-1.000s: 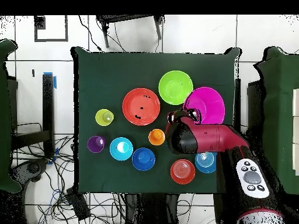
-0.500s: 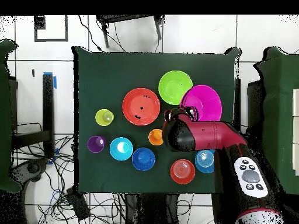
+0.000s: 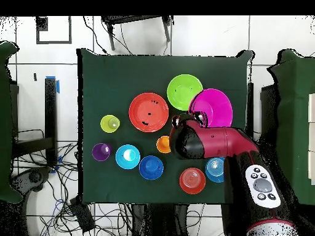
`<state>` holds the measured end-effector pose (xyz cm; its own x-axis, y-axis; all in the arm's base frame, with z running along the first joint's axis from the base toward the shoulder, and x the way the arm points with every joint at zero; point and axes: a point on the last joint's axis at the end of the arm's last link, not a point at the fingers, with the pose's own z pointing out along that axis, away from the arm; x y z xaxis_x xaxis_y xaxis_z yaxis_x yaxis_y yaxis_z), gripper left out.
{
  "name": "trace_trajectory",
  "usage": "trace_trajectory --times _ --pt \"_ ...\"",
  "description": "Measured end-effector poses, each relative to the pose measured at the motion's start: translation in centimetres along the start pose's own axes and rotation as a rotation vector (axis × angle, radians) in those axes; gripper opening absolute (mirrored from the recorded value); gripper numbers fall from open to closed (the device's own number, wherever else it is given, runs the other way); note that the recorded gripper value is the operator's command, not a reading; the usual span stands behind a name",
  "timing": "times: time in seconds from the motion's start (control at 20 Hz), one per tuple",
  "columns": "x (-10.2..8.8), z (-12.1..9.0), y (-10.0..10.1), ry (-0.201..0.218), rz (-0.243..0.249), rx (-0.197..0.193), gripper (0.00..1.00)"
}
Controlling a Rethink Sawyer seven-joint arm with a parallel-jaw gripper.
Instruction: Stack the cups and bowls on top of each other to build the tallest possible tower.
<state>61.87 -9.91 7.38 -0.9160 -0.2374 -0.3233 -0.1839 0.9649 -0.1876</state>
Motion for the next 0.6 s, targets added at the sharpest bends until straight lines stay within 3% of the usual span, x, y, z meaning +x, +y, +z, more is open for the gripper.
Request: trace_trajectory --times 0.6 --pt "-0.8 -0.1 1.7 -0.007 -0.02 -0.01 0.0"
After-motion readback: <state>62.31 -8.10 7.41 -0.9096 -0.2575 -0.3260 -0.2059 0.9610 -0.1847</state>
